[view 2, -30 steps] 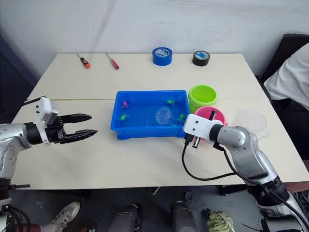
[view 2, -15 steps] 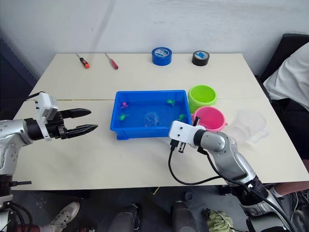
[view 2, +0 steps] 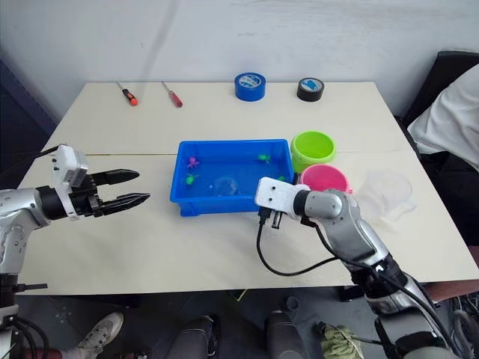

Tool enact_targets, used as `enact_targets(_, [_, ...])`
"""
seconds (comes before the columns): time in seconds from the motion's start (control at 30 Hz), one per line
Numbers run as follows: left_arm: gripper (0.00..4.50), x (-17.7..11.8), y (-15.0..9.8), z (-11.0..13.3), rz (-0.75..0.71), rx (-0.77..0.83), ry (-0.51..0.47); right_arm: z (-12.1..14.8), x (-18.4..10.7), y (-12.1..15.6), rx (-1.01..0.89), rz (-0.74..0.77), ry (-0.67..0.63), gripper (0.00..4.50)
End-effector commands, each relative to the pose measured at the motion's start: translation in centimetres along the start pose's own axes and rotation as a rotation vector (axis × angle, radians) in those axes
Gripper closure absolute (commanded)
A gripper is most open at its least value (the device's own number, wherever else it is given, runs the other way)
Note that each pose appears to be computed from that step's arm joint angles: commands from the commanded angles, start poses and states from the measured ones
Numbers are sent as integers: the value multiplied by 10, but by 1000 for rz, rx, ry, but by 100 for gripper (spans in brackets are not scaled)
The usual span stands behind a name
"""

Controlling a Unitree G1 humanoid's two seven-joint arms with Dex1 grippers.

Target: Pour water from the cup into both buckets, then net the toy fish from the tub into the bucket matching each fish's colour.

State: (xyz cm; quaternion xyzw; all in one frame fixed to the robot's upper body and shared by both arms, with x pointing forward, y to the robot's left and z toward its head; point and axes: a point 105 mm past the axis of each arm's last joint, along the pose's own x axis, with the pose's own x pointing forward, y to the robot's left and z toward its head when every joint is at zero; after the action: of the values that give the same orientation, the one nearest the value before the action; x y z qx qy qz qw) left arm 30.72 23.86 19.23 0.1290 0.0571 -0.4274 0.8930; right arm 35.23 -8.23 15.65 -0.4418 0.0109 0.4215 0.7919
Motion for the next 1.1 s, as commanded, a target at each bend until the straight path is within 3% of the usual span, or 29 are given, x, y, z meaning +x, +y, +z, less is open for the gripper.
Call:
enact_targets(0.03, [92,-6,0,14,9,66,-21,23,-5,-25,-79,-67,-62,450])
enact_targets(0.37, [92,-5,4,16,1,79,-24,27,-7,-41,-248,47,-20,450])
enact_targets(0.67, [92,-5,1,16,1,73,-30,6,14,-53,-420,122,107,450])
enact_targets(0.97, [92,-7,0,17,5,71,-29,14,27,-26,-362,244,34,450])
enact_targets(1.1, [92,-8,0,17,8,72,-28,24,28,-6,-210,305,-31,450])
